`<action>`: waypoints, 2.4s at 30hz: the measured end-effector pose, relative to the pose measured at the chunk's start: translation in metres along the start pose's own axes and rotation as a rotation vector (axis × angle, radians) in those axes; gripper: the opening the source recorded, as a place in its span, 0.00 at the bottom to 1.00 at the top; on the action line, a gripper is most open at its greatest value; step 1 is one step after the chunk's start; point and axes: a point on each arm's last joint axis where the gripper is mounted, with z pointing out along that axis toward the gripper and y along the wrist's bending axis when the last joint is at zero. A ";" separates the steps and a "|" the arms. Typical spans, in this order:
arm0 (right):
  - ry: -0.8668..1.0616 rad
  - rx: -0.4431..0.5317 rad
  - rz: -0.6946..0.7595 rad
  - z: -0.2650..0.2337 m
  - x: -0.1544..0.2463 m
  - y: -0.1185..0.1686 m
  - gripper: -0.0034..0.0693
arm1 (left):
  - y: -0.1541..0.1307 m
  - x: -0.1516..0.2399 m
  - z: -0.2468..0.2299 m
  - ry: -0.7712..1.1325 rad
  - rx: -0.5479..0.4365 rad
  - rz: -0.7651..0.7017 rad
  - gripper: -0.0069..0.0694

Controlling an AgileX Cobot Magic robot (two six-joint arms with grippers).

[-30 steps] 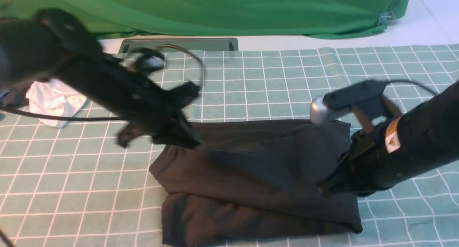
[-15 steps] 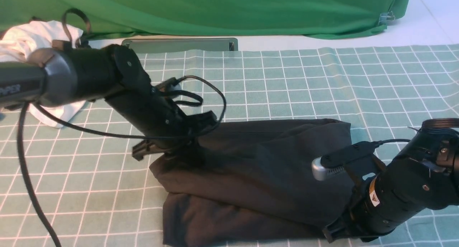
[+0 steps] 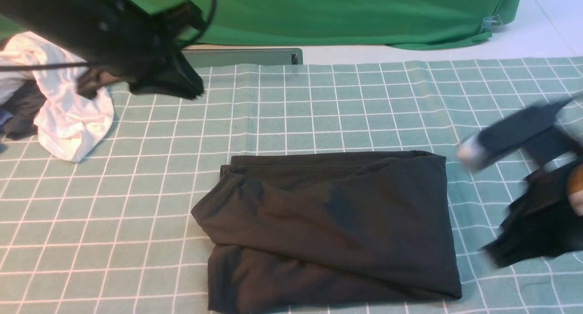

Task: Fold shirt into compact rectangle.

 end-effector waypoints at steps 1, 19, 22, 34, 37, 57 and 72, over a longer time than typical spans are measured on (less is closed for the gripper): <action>-0.039 -0.001 -0.005 -0.012 0.002 -0.004 0.08 | 0.000 0.001 -0.003 -0.007 -0.005 0.006 0.11; -0.949 -0.138 -0.048 -0.064 0.135 -0.034 0.08 | 0.001 0.004 -0.012 -0.012 -0.044 0.037 0.11; -0.948 -0.146 -0.060 -0.051 0.135 -0.031 0.09 | 0.001 0.004 -0.012 -0.012 -0.044 0.037 0.11; -0.955 -0.161 -0.085 -0.039 0.126 -0.024 0.10 | 0.000 -0.001 -0.012 -0.066 -0.030 0.035 0.11; -0.911 -0.159 -0.098 -0.033 0.119 -0.021 0.10 | 0.000 -0.001 -0.012 -0.069 -0.030 0.035 0.11; -1.102 -0.274 -0.167 0.002 0.107 0.002 0.09 | 0.001 -0.002 -0.009 -0.066 -0.029 0.030 0.11; -1.184 -0.298 -0.165 -0.005 0.104 0.004 0.14 | 0.006 -0.003 -0.010 -0.068 -0.086 0.061 0.11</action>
